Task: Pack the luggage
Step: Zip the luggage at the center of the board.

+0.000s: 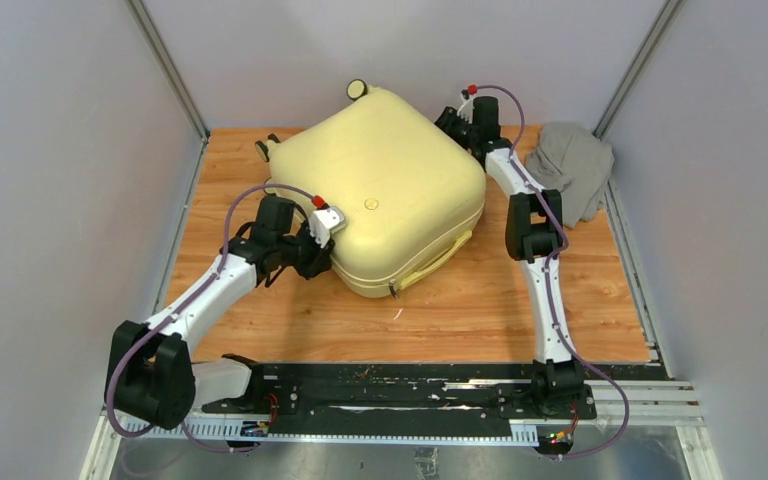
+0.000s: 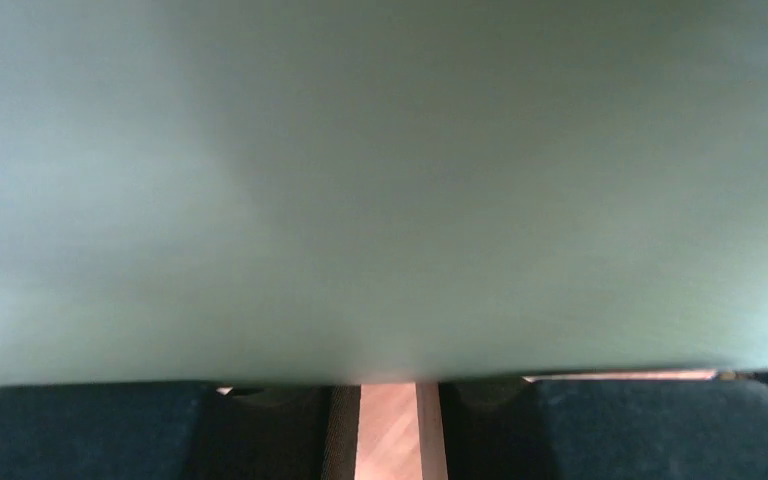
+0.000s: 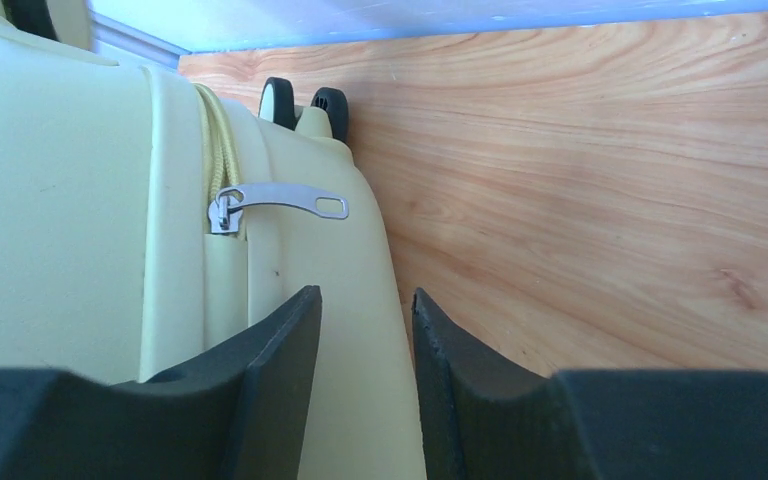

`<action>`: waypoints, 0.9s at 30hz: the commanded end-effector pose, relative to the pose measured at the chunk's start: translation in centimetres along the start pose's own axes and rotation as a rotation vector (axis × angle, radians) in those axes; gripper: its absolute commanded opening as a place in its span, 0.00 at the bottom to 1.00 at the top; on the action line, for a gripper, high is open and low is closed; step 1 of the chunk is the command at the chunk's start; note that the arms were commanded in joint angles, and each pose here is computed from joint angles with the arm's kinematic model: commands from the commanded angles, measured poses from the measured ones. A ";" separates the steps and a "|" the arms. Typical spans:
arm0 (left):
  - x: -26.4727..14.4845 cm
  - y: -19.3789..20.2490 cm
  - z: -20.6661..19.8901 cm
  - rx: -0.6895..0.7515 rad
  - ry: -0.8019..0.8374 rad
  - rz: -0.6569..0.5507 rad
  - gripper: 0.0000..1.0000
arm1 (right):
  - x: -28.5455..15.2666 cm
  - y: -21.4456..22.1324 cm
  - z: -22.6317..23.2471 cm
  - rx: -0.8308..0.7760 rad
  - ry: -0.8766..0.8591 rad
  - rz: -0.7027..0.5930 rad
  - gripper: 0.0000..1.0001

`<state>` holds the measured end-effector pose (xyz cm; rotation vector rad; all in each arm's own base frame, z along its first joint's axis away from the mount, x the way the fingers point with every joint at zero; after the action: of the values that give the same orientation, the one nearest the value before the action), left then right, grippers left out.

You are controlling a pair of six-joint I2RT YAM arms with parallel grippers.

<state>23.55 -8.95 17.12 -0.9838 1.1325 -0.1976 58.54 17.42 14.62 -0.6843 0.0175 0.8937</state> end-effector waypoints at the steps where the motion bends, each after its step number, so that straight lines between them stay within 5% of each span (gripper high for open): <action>1: 0.2 1.1 -3.5 0.043 0.230 0.072 0.30 | 1.8 4.4 9.0 -0.111 -0.252 0.146 0.46; 10: -6.8 -0.1 -3.1 0.236 0.218 0.171 0.56 | -7.8 -2.9 10.7 -0.207 0.232 -0.291 0.55; 14: -9.9 -1.4 -0.1 0.255 0.082 0.150 0.58 | -14.6 -2.6 10.2 -0.141 0.533 -0.397 0.56; 19: -12.3 -2.6 4.9 0.160 -0.064 0.128 0.57 | -22.3 1.9 10.2 -0.057 0.660 -0.440 0.55; 27: -13.5 -3.2 12.4 -0.030 -0.156 0.071 0.55 | -30.0 14.3 10.5 0.123 0.614 -0.305 0.50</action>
<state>26.76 2.72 28.80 -0.8884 1.0328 -0.0562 31.56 7.68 27.62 -0.8986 0.3580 0.2786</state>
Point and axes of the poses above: each gripper's point midway between its finger pads, its own x axis out along the fingers, its own z axis along the line the jaws close on, y = z × x, the point moved 10 cm from there along -x, back along the fingers, and after that the axes turned 7 degrees about x, right-handed, at the moved point
